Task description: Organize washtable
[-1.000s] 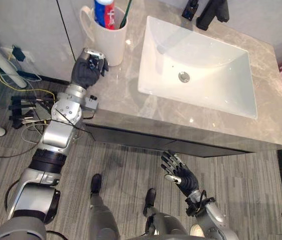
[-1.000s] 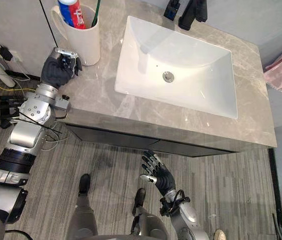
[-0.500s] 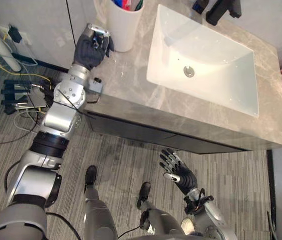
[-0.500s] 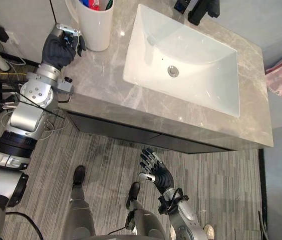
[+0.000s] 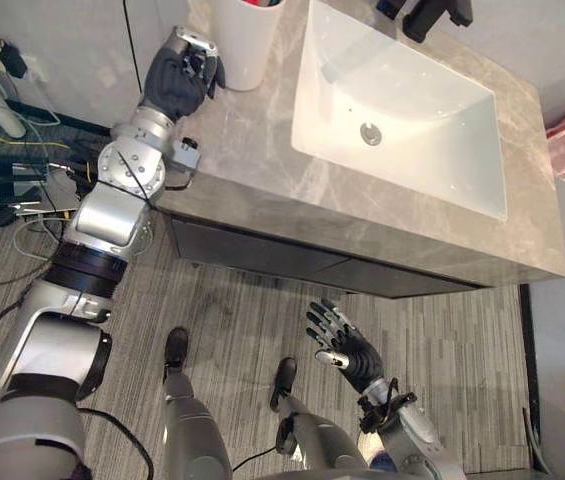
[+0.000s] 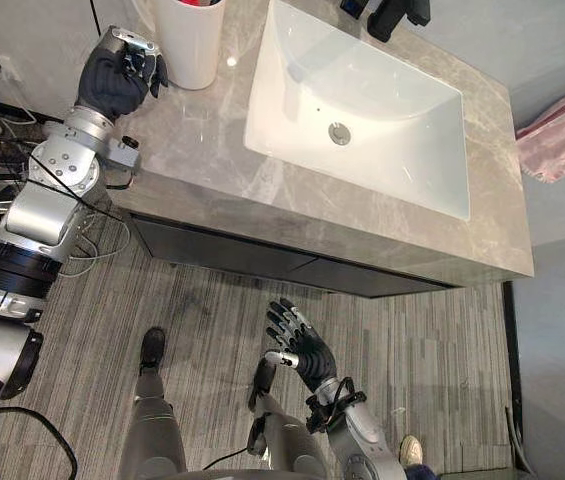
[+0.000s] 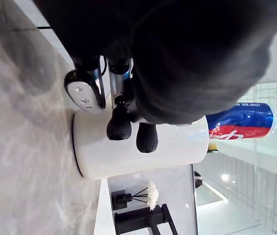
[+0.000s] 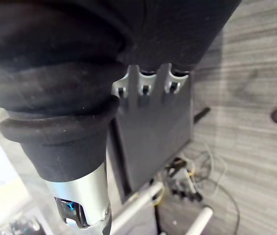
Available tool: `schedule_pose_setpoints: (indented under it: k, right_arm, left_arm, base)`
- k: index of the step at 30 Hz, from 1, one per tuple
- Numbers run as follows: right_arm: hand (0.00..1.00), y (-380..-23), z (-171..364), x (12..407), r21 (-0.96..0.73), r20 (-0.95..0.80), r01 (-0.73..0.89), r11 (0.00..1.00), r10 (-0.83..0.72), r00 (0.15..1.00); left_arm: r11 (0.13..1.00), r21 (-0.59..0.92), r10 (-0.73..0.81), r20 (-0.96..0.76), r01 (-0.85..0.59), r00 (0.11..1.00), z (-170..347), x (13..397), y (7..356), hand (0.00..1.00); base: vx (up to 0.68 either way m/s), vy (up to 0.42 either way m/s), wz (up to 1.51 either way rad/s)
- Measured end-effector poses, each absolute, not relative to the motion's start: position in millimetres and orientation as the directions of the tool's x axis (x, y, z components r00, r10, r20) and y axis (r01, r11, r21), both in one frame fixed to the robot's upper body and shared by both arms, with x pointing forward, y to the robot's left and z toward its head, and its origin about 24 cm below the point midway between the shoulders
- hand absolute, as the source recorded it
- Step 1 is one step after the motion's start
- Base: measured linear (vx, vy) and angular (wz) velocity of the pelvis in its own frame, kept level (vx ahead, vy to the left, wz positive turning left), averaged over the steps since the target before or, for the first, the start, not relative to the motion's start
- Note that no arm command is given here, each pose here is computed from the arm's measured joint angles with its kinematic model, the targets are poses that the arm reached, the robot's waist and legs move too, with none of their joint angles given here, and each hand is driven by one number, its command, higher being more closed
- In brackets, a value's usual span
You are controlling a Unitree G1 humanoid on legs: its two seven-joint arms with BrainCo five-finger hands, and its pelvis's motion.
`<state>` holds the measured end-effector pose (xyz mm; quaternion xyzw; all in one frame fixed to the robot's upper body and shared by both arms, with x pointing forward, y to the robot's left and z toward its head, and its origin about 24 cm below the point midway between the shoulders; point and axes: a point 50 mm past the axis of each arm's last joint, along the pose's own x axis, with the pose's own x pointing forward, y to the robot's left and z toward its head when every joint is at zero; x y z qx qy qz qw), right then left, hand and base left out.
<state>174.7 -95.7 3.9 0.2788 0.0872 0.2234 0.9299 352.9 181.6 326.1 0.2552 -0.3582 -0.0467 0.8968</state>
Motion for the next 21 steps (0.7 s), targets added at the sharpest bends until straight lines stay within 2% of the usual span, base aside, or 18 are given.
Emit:
schedule_pose_setpoints:
  k: [5, 21]
  right_arm:
    - [0.00, -94.7, 4.9, 176.6, 0.556, -0.031, -0.376, 0.741, 0.471, 0.882]
    - [0.00, -102.2, -11.8, 173.9, 0.536, -0.119, -0.357, 0.765, 0.488, 0.865]
  left_arm:
    - [0.863, 0.496, -0.286, 0.635, -0.095, 0.718, 336.1, 350.0, 182.1, 1.00]
    - [0.875, 0.483, -0.278, 0.449, 0.031, 0.849, 265.7, 361.9, 198.7, 1.00]
  base:
    - [0.04, -0.023, 0.00]
    - [0.00, -0.019, 0.05]
